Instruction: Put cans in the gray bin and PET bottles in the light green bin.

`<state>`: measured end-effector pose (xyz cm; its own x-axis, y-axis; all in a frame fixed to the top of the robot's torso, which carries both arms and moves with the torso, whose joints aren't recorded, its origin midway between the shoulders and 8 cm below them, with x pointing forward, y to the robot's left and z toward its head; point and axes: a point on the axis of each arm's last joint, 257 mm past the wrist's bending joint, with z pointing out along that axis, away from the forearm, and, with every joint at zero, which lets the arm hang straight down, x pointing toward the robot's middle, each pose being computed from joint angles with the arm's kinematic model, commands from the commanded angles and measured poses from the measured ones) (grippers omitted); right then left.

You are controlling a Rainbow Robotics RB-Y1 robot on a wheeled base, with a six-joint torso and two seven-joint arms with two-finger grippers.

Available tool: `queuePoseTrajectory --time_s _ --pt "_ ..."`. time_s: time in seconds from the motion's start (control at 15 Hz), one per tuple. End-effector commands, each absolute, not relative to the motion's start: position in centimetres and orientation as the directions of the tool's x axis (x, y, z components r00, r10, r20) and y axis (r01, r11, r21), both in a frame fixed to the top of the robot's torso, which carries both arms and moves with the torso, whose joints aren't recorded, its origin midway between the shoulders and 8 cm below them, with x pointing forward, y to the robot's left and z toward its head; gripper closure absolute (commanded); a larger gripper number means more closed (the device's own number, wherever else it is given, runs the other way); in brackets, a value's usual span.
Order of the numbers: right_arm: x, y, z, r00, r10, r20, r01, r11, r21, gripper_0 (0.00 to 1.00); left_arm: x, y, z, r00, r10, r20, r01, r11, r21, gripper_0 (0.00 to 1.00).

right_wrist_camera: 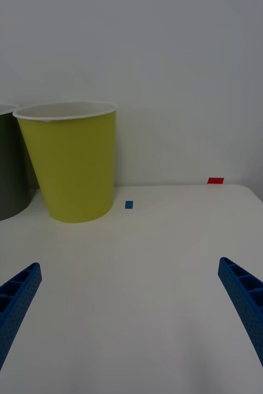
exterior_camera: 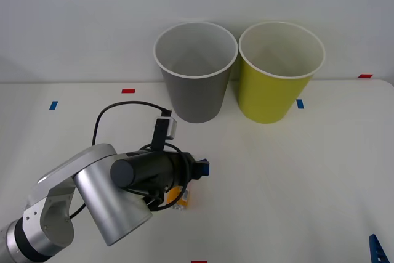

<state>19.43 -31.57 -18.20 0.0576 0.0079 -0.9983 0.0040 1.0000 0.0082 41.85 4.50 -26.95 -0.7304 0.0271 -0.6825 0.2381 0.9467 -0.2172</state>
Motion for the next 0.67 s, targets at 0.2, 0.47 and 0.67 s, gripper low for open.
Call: queuePoseTrajectory --time_s 0.2,0.47,0.67 --pt "19.4 -31.6 -18.2 0.058 0.008 -0.998 0.004 1.0 0.008 0.0 41.4 5.6 -29.0 -0.782 0.008 -0.623 0.165 0.967 -0.195 0.0" --pt "19.4 -31.6 -18.2 0.058 0.008 -0.998 0.004 1.0 0.008 0.0 40.9 6.4 -29.5 -0.801 0.019 -0.599 0.148 0.975 -0.166 0.0" --pt "19.4 -31.6 -18.2 0.058 0.008 -0.998 0.004 1.0 0.008 0.0 40.8 5.9 -29.3 -0.806 0.024 -0.592 0.15 0.975 -0.164 0.0"
